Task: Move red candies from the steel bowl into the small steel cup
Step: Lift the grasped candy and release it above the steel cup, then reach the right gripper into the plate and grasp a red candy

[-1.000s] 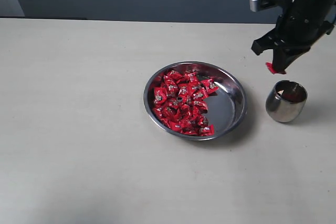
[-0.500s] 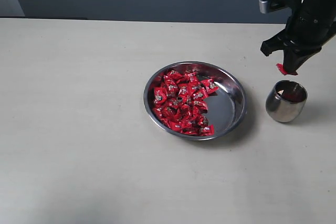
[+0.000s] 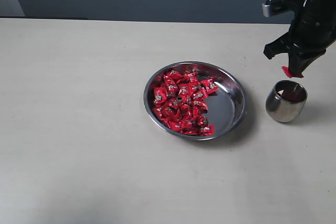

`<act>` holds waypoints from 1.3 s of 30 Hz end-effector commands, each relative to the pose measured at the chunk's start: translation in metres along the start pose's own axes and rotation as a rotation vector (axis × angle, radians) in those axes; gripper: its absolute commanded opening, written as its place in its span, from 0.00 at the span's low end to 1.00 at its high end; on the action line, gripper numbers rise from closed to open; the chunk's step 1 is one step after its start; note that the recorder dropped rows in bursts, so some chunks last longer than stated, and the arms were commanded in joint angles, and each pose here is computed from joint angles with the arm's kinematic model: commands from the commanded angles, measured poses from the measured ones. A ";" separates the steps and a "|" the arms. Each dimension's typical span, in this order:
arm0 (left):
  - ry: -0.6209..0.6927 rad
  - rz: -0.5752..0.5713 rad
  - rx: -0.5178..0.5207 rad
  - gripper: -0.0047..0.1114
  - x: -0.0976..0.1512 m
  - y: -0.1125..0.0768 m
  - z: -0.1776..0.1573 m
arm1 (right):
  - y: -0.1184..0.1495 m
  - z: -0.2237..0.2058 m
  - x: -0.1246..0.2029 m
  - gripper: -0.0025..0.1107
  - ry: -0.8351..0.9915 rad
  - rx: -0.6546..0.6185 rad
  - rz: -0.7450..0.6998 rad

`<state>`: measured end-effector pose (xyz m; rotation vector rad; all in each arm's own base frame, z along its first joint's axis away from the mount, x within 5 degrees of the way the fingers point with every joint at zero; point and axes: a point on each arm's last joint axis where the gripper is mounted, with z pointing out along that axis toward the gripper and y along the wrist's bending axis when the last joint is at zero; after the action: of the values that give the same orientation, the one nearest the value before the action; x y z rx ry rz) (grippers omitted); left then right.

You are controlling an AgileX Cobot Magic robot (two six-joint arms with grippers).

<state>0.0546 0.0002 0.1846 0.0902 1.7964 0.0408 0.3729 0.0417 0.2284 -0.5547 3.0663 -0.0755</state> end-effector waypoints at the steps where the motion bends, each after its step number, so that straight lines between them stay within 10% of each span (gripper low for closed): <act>1: -0.011 -0.002 0.010 0.04 -0.001 -0.001 0.000 | -0.003 0.000 0.001 0.08 0.003 0.007 0.013; 7: -0.011 -0.002 0.010 0.04 -0.001 -0.001 0.000 | -0.003 0.000 0.001 0.30 0.003 0.005 0.016; 19: -0.011 -0.002 0.010 0.04 -0.001 -0.001 0.000 | 0.068 -0.003 -0.013 0.30 -0.069 -0.300 -0.146; 25: -0.011 -0.002 0.010 0.04 -0.001 -0.001 0.000 | 0.117 0.029 -0.030 0.30 -0.076 -0.236 -0.312; 39: -0.011 -0.002 0.010 0.04 -0.001 -0.001 0.000 | 0.112 0.070 -0.073 0.42 -0.254 -0.097 -0.291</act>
<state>0.0546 0.0002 0.1846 0.0902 1.7964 0.0408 0.3969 0.1677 0.1546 -0.9503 2.7551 0.1463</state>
